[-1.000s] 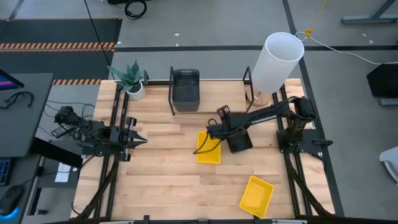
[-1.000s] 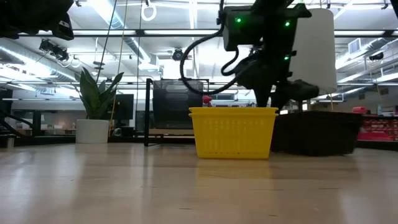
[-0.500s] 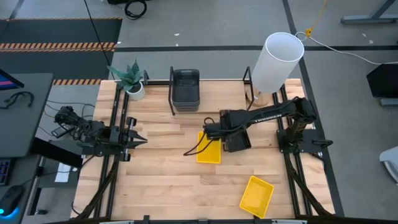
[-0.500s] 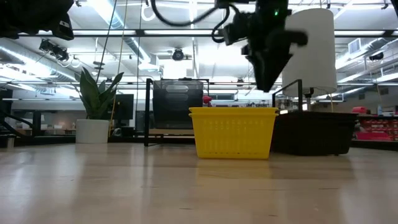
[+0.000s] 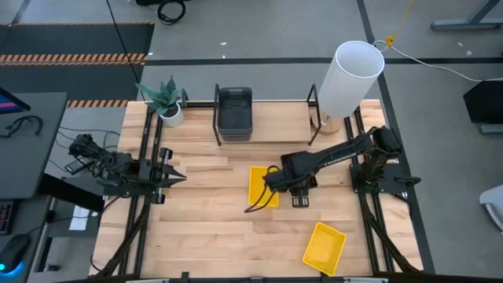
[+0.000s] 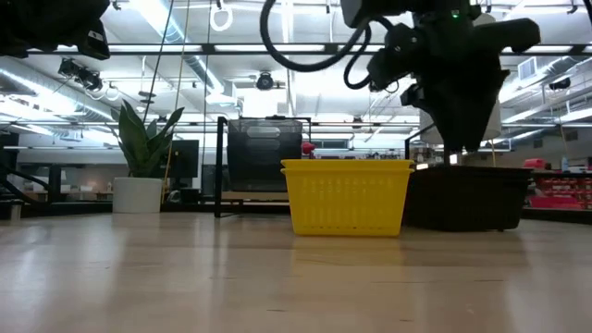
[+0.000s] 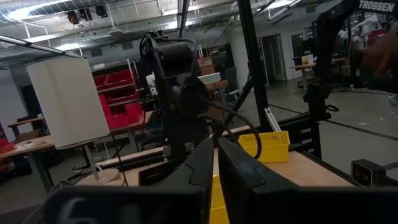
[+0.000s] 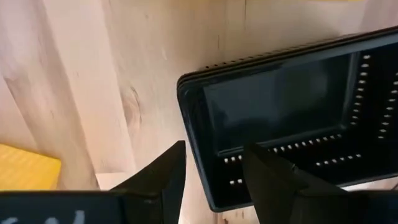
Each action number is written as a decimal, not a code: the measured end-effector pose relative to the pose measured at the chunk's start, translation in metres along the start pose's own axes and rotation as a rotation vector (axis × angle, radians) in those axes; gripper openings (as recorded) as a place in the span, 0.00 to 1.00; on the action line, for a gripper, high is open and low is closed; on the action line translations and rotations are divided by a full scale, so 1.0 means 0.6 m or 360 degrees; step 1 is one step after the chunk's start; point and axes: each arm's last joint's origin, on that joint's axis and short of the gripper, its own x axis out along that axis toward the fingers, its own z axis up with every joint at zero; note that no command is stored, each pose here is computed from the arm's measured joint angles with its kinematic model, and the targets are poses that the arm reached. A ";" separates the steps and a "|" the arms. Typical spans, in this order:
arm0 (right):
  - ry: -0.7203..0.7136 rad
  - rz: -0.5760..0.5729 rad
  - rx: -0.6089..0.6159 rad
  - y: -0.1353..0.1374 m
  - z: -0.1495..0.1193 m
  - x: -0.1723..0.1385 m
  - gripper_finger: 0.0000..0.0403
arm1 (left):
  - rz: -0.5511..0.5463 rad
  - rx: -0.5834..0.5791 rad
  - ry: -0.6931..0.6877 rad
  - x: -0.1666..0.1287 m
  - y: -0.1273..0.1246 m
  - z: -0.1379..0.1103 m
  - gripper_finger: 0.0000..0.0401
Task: Stack baskets on shelf by color
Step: Put the stacked black baskets on the shelf, then stack the bottom yellow basket on top of the top yellow basket
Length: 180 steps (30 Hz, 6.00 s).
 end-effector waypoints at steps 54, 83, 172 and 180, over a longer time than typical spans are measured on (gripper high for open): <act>-0.0125 -0.0265 -0.0096 -0.005 0.006 -0.072 0.04 | 0.0000 0.0000 0.0000 0.000 0.000 0.000 0.07; -0.0362 -0.0492 0.0039 -0.250 0.131 -0.003 0.07 | 0.0001 0.0000 -0.0002 0.000 0.000 0.001 0.08; -0.0077 0.0301 0.0053 0.031 0.051 -0.103 0.36 | 0.0001 0.0000 -0.0001 0.000 0.000 0.000 0.09; 0.0021 0.0379 0.0368 0.115 -0.012 -0.115 0.35 | 0.0000 0.0001 0.0001 0.000 0.000 0.000 0.06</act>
